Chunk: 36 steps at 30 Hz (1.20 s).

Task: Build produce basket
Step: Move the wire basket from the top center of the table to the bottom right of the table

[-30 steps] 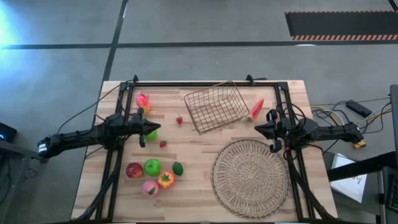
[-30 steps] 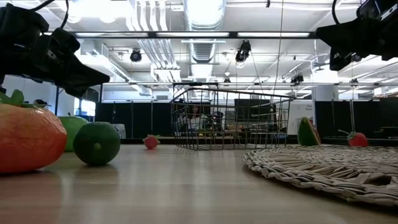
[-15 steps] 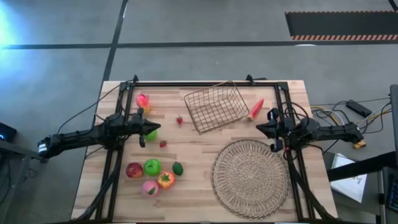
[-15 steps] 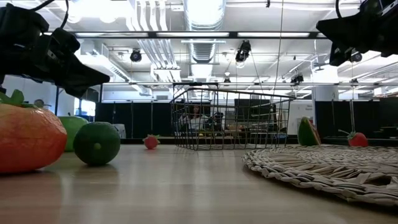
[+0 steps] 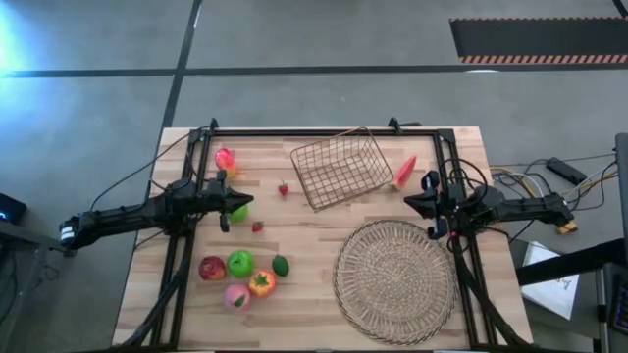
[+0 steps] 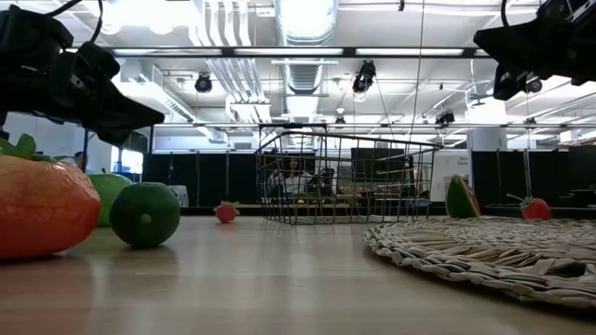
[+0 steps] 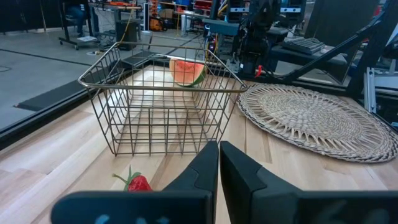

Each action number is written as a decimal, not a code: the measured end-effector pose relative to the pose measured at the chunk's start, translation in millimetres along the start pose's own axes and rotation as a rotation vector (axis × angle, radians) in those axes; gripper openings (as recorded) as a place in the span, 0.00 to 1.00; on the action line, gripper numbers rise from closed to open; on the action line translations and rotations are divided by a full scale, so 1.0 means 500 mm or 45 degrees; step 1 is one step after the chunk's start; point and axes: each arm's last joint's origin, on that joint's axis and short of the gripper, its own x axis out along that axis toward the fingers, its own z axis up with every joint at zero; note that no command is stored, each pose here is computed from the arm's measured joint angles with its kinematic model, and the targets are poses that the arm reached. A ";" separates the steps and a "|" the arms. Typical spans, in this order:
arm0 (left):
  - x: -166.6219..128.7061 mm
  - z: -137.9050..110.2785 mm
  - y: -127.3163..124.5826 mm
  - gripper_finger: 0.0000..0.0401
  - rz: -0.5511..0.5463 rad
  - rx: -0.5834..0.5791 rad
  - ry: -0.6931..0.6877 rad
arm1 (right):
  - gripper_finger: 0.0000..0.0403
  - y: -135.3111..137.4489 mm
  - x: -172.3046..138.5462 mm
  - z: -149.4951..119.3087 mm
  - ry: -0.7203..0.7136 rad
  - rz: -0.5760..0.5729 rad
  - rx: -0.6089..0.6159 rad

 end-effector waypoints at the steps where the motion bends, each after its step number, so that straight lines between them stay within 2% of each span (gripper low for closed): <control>1: 0.000 0.000 0.000 0.00 0.000 0.000 0.000 | 0.02 0.000 0.000 0.000 0.002 -0.002 -0.025; 3: 0.000 0.000 0.000 0.00 0.000 -0.001 0.001 | 0.02 -0.002 0.000 0.000 0.000 -0.039 -0.062; 6: 0.000 0.000 0.000 0.00 0.000 0.000 0.000 | 0.02 -0.008 0.000 -0.001 0.002 -0.169 -0.069; 11: 0.000 0.000 0.000 0.00 0.000 0.000 0.000 | 0.02 -0.022 -0.004 -0.005 0.018 -0.494 -0.036; 13: 0.000 0.000 0.000 0.00 0.000 0.000 0.000 | 0.02 -0.026 -0.005 -0.007 0.023 -0.576 -0.012; 31: 0.000 0.000 0.000 0.00 0.000 -0.001 0.000 | 0.02 -0.028 0.011 -0.022 0.100 -0.673 -0.020; 36: 0.000 0.000 0.000 0.00 0.000 0.000 0.000 | 0.02 -0.028 0.015 -0.028 0.159 -0.671 -0.107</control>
